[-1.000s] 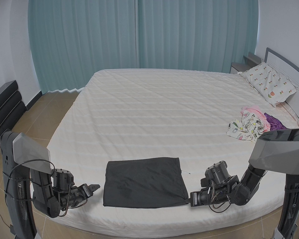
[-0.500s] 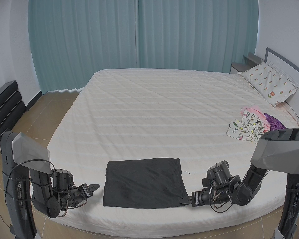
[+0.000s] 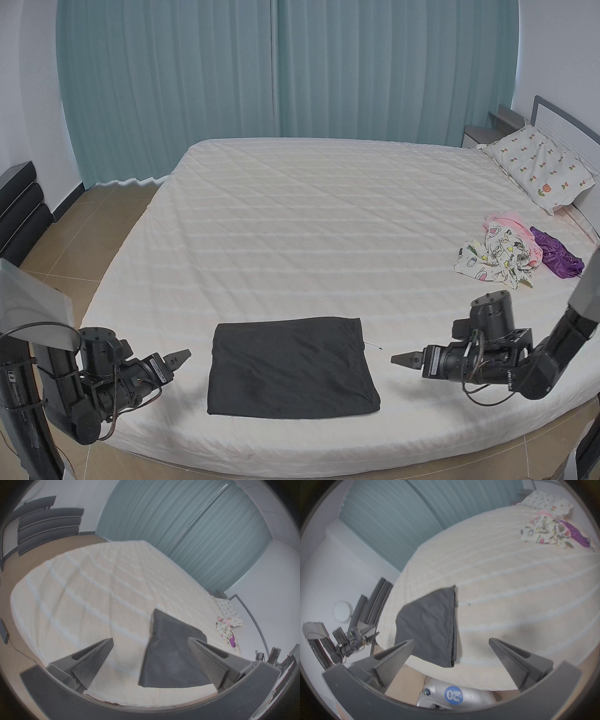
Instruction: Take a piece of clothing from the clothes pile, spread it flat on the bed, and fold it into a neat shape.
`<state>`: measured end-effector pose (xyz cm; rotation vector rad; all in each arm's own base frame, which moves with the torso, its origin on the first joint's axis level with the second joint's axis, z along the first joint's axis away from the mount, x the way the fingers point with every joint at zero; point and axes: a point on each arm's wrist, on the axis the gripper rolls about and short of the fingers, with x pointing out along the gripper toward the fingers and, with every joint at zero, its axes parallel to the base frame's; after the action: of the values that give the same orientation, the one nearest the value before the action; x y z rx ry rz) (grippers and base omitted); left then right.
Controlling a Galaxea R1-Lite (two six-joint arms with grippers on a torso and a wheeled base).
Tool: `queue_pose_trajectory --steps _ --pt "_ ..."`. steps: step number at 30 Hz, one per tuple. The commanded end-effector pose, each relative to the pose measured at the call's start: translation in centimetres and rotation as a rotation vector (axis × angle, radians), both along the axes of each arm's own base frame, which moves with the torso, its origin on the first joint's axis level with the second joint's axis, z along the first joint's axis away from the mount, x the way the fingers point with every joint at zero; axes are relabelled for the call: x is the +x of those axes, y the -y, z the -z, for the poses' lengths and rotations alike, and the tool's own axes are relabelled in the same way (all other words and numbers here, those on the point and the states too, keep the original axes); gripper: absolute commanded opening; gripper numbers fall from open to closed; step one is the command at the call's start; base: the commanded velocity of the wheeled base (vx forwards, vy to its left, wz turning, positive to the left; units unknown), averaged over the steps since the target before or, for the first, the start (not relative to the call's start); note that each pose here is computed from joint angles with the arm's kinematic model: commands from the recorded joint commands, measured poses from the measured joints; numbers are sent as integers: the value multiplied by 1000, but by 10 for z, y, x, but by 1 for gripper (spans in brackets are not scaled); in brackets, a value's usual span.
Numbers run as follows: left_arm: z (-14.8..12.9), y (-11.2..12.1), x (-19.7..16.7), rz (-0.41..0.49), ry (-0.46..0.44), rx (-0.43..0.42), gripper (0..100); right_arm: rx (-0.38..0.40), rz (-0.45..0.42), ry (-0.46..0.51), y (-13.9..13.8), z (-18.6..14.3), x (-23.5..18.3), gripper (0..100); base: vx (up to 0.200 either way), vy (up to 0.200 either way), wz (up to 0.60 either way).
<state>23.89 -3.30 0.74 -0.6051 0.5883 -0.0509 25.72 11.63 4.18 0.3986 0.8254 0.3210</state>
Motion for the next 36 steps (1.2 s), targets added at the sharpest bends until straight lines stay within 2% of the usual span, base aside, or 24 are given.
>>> queue_pose_trajectory --steps 1,7,9,13,19,23,25,28,29,31,36 --pt "-60 -3 -36 21 226 13 100 82 137 239 34 -63 -51 100 0 0 0" --pt "-102 -11 -61 -19 399 3 100 89 217 386 54 -87 -95 100 0 0 0" --pt "-108 -13 -69 -23 410 7 100 85 238 409 59 -89 -105 100 0 0 0" --pt "-123 -17 -103 -39 424 34 100 25 294 466 75 -85 -133 100 0 0 0" --pt "-123 -22 -146 -68 385 54 100 -32 356 526 86 -82 -157 100 0 0 0" --pt "-120 -25 -175 -66 402 60 100 -72 433 552 93 -83 -172 100 0 0 0" --pt "-116 -27 -190 -63 411 79 100 -88 439 585 98 -85 -184 100 0 0 0" --pt "-114 -28 -195 -60 412 86 100 -100 436 597 100 -84 -191 100 0 0 0" --pt "-109 -29 -206 -59 416 108 100 -134 432 598 105 -80 -204 100 0 0 0" --pt "-105 -31 -216 -82 436 132 100 -175 468 585 111 -73 -216 100 0 0 0" --pt "-96 -33 -230 -116 456 178 100 -191 546 600 118 -67 -231 100 0 0 0"
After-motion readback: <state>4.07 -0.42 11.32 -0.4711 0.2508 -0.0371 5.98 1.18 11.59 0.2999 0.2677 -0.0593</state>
